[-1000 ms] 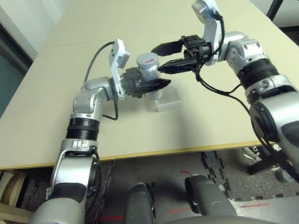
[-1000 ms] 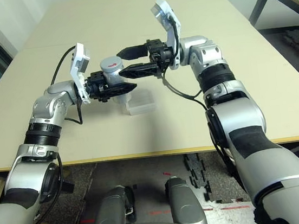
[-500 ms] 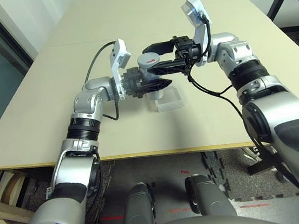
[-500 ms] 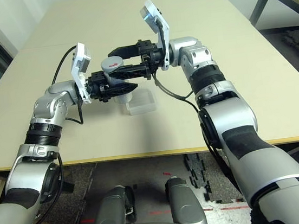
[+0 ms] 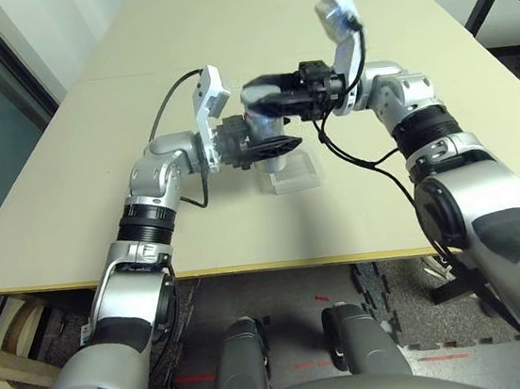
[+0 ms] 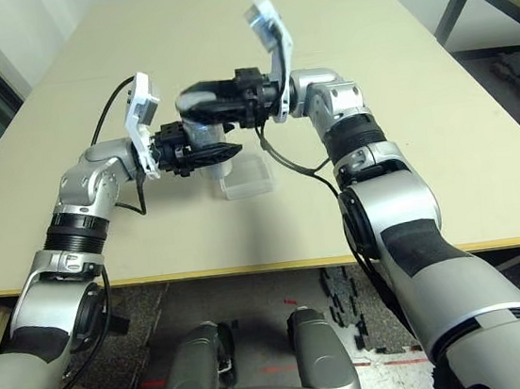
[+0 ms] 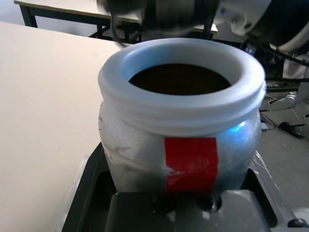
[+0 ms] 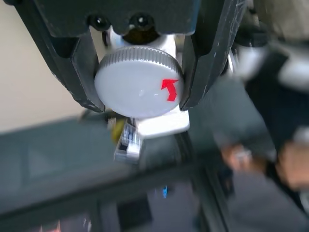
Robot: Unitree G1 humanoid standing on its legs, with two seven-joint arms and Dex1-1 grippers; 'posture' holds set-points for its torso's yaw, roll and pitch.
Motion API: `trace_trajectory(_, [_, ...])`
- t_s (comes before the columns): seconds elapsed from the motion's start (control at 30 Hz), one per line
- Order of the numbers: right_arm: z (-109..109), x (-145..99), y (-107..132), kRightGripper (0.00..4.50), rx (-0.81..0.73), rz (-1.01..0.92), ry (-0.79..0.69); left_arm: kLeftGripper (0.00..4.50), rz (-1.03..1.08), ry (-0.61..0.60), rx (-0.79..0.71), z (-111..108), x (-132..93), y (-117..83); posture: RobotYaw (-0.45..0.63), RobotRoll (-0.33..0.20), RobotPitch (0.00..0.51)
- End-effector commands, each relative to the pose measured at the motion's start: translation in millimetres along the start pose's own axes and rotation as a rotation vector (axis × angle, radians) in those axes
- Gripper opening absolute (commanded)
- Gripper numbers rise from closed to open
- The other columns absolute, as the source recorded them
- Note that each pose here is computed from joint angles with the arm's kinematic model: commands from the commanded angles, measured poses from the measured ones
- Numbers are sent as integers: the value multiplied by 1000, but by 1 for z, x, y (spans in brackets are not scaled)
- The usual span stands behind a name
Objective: Pour the medicine from the bottle into the box.
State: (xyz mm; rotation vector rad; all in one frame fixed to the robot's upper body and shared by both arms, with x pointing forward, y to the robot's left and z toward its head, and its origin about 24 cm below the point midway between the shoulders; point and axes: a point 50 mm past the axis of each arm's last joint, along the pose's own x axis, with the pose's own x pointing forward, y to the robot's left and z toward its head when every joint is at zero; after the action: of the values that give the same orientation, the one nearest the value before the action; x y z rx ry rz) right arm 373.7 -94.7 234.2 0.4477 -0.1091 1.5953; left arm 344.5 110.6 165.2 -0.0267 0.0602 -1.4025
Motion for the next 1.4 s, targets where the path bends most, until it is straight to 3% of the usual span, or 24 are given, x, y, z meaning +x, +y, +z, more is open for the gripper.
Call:
trace_trajectory(0.03, [12,-8,0,2587,-2,-70,-65,2657,6,12,-1,-1,-1,0,-165,0,74])
trace_trajectory(0.53, [-15,-121,-30,2587,-212,-1038,115,2657,112,-18,23,7,-17,13,-180,0,77])
trace_trajectory(0.63, [-32,-143,-30,2587,-199,-1205,151,2657,131,-19,28,8,-19,15,-181,0,77])
trace_trajectory(0.93, [-53,-173,-29,2587,-156,-1468,109,2657,161,-22,35,6,-20,19,-189,0,69])
trace_trajectory(1.2, [-62,-182,-29,2587,-133,-1529,139,2657,192,-21,45,6,-23,22,-175,0,57])
trace_trajectory(1.37, [-60,-177,-29,4328,-147,-1468,133,2657,238,-4,52,4,-30,25,-171,0,55])
trace_trajectory(1.4, [-58,-175,-29,4500,-163,-1436,137,2657,250,5,56,3,-32,26,-170,0,53])
